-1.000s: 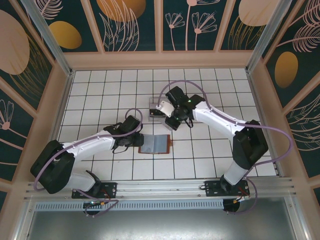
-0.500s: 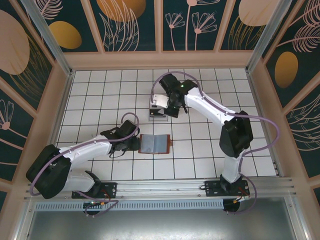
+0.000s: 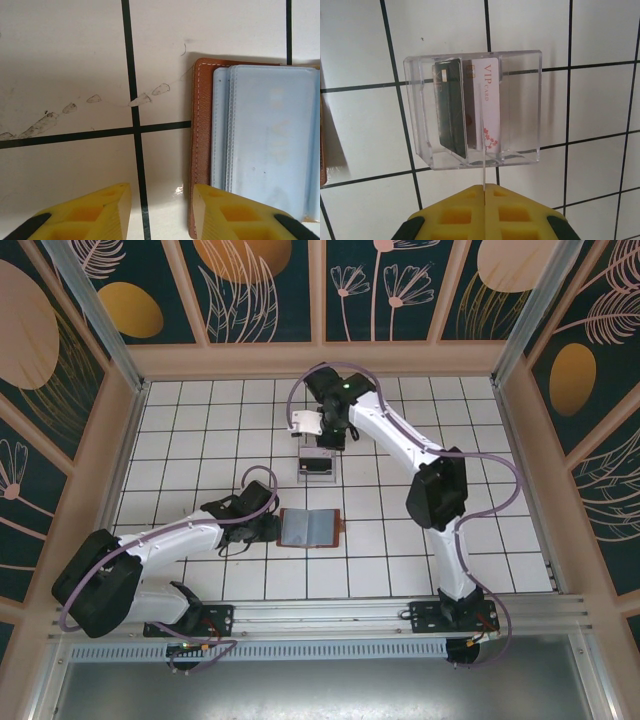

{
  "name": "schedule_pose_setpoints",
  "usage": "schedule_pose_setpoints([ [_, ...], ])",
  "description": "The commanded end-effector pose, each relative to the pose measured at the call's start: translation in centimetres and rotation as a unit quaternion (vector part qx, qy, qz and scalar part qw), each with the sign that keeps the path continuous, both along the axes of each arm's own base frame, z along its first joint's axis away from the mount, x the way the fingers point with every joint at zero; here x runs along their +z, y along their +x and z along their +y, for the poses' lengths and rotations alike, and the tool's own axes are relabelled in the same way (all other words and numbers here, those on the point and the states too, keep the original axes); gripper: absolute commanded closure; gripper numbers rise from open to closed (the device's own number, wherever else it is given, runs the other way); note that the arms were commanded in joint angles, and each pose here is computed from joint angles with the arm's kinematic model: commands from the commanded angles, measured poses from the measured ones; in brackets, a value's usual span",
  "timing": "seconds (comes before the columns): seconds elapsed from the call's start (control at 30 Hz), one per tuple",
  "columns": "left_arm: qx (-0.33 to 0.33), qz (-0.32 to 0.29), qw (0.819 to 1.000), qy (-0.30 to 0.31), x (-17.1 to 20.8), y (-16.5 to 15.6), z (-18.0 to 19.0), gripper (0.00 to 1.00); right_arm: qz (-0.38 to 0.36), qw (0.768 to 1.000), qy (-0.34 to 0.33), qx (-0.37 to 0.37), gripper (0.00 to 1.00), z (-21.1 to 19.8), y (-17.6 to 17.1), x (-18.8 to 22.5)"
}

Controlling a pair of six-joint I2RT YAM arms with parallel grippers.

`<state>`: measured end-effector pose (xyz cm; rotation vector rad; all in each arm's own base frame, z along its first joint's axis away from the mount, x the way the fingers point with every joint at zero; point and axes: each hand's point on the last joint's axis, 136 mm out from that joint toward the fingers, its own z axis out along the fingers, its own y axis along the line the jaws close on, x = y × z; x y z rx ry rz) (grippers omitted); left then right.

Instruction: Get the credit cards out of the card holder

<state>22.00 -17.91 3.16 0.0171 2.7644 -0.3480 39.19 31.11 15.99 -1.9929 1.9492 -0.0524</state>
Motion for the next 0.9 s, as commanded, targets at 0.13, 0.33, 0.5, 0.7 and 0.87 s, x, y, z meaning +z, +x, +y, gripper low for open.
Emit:
schedule_pose_setpoints([
  [0.13,0.006,0.001,1.000,0.006,0.0,0.4,0.0,0.62,0.018,0.999,-0.014,0.029,1.00,0.3,0.4,-0.9],
  [0.33,0.004,0.004,1.000,0.011,-0.1,0.4,0.1,0.61,0.030,0.999,-0.015,0.033,1.00,0.7,0.4,-2.1],
  [0.5,0.004,0.005,1.000,0.011,-0.1,0.3,0.1,0.61,0.041,0.998,-0.022,0.035,1.00,0.8,0.4,-3.5],
  [0.7,0.006,0.005,1.000,0.010,0.0,0.3,0.0,0.61,0.042,0.998,-0.028,0.035,1.00,1.2,0.9,-5.0],
  [0.87,0.009,0.007,1.000,0.011,-0.1,0.1,0.3,0.61,0.045,0.998,-0.028,0.037,1.00,1.5,1.1,-5.9],
])
